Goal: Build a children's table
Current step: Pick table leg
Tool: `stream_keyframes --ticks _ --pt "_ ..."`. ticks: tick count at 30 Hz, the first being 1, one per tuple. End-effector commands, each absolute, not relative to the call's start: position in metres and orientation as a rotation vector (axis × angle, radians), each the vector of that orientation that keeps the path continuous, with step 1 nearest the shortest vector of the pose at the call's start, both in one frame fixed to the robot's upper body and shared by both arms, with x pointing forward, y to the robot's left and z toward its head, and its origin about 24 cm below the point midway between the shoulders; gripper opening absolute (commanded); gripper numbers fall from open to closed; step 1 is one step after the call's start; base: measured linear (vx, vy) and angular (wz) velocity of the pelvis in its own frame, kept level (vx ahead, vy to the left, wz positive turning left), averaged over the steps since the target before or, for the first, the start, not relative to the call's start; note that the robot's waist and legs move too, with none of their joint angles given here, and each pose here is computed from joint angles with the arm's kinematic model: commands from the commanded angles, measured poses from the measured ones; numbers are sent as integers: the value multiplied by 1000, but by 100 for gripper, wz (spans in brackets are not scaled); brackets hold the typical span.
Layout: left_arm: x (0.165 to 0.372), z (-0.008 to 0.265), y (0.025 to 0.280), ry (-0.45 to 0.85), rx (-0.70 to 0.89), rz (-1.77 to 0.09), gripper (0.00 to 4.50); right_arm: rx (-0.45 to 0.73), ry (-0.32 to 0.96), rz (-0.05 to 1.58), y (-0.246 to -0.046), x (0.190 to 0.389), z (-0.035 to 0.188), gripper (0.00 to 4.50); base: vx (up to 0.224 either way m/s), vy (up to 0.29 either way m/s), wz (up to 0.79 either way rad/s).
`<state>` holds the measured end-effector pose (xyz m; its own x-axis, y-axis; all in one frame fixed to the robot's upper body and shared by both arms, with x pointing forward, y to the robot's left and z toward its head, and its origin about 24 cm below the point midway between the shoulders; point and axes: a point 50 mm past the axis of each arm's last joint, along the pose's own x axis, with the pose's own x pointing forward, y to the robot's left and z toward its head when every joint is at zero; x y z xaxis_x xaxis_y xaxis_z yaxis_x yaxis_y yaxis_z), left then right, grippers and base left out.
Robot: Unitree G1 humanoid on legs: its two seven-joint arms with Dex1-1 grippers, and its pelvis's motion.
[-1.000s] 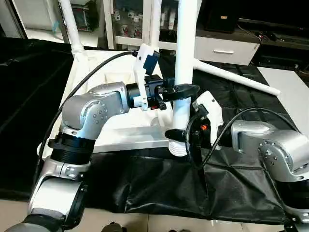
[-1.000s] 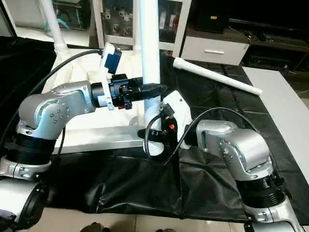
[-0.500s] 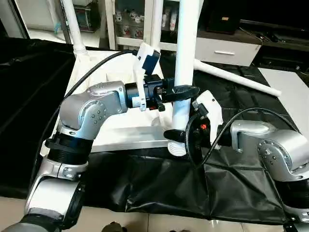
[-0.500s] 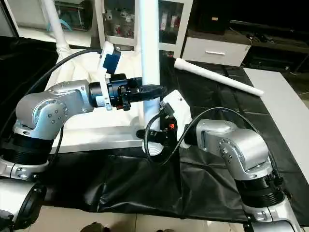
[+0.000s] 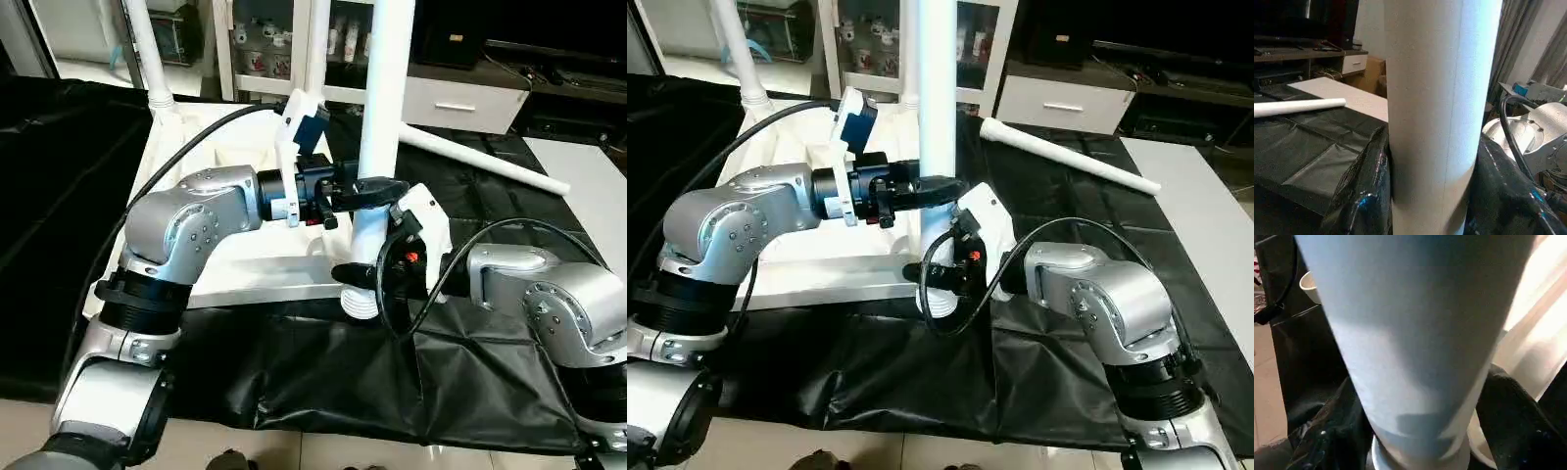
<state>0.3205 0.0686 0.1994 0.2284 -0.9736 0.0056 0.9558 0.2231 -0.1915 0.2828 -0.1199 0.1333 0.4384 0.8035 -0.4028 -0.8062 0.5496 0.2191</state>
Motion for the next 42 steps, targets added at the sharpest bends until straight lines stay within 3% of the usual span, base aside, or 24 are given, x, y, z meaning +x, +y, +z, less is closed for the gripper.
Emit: stream_keyframes --ticks 1,4,11,12,15,20,22,25,26,27,29,32,40,42 --pt "315 203 61 118 -147 -1396 183 -20 476 965 -126 287 142 258 0 0 0" --pt "315 203 61 117 -147 -1394 183 -15 482 966 -126 287 141 222 0 0 0" --pt "321 204 62 94 -150 -1325 183 0 478 931 -128 289 140 195 0 0 0" --pt "322 204 62 94 -155 -1323 239 1 477 929 -129 289 140 194 0 0 0" --pt "325 202 66 105 -164 -1290 259 16 462 876 -132 295 140 193 0 0 0" --pt "332 189 88 84 -142 -1239 302 79 381 520 -160 324 138 192 0 0 0" --pt "333 188 90 78 -117 -1235 315 88 379 486 -164 327 137 191 0 0 0" --pt "332 164 100 150 1 -1278 331 95 387 423 -175 328 133 191 0 0 0" --pt "332 144 100 222 96 -1285 331 98 394 423 -176 327 132 191 0 0 0" --pt "332 144 100 222 96 -1285 331 98 394 423 -176 327 132 191 0 0 0" --pt "331 113 99 329 228 -1270 331 107 402 456 -173 324 132 191 0 0 0" --pt "331 88 104 416 355 -1268 331 108 404 484 -168 320 132 191 0 0 0" --pt "337 70 115 503 437 -1256 331 98 410 553 -161 312 132 191 0 0 0" --pt "345 62 125 549 458 -1178 331 83 418 591 -158 308 132 191 0 0 0"
